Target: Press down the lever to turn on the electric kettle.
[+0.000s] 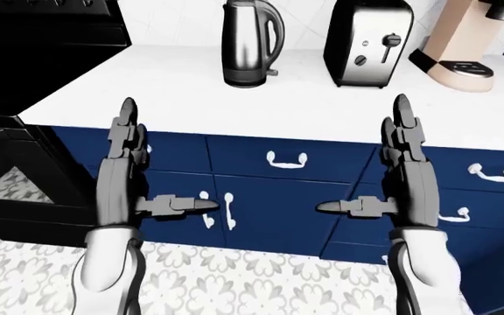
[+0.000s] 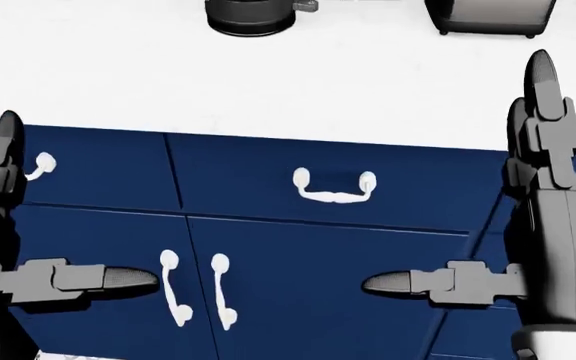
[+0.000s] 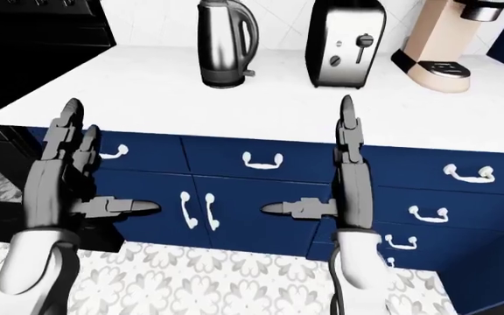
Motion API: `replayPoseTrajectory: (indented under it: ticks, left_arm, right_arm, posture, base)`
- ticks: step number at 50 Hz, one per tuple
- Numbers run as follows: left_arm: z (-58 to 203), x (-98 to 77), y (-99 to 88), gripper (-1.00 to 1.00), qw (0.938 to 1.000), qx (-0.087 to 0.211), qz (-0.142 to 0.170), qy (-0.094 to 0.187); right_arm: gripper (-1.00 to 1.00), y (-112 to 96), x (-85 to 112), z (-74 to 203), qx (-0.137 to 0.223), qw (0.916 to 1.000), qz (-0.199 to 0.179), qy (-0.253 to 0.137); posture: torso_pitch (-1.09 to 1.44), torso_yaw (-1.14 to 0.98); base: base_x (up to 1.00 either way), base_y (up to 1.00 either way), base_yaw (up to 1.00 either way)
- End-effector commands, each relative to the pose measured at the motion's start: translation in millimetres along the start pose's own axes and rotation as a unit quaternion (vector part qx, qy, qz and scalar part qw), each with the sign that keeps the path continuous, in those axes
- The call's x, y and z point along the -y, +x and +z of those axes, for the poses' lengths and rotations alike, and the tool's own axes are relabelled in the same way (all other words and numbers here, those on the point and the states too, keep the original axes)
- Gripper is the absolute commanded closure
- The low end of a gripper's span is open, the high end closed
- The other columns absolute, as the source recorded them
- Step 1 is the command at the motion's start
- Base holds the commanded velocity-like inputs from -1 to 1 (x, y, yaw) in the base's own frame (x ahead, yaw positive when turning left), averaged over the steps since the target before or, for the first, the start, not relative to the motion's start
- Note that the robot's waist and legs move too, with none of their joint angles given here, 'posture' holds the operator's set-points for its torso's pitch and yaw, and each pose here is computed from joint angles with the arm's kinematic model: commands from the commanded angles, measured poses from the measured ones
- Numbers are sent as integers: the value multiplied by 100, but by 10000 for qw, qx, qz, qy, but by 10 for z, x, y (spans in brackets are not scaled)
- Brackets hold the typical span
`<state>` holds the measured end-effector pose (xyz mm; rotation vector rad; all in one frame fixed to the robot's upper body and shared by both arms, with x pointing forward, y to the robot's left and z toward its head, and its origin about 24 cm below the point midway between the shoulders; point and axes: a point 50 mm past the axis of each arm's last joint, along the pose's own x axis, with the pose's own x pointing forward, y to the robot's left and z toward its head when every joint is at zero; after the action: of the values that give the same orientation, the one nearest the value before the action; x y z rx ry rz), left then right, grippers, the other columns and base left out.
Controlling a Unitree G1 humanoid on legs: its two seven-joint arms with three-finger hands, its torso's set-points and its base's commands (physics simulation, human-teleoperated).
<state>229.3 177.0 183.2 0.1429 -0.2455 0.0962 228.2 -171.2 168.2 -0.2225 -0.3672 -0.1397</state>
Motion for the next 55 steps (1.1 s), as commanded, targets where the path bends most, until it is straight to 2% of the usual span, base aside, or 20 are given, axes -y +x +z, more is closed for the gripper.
replayPoseTrajectory:
  ticks: [1,19,55]
  left_arm:
    - [105,13,-1,-100,9995,330,-33,-14]
    - [104,7,13,-100,9994,332,-21,-19]
    - [162,-24,22,-100,9992,401,13,-67]
  right_arm:
    - [-100,11,29,87,283,9996,-66,-45]
    - [-100,38,-12,95,270,9995,0,-130]
    - [-100,95,-126,253,467,9986,182,-146]
  posture:
    - [0,0]
    - [0,0]
    - [0,0]
  base:
    - [16,0,0]
    - [15,0,0]
    - [15,0,0]
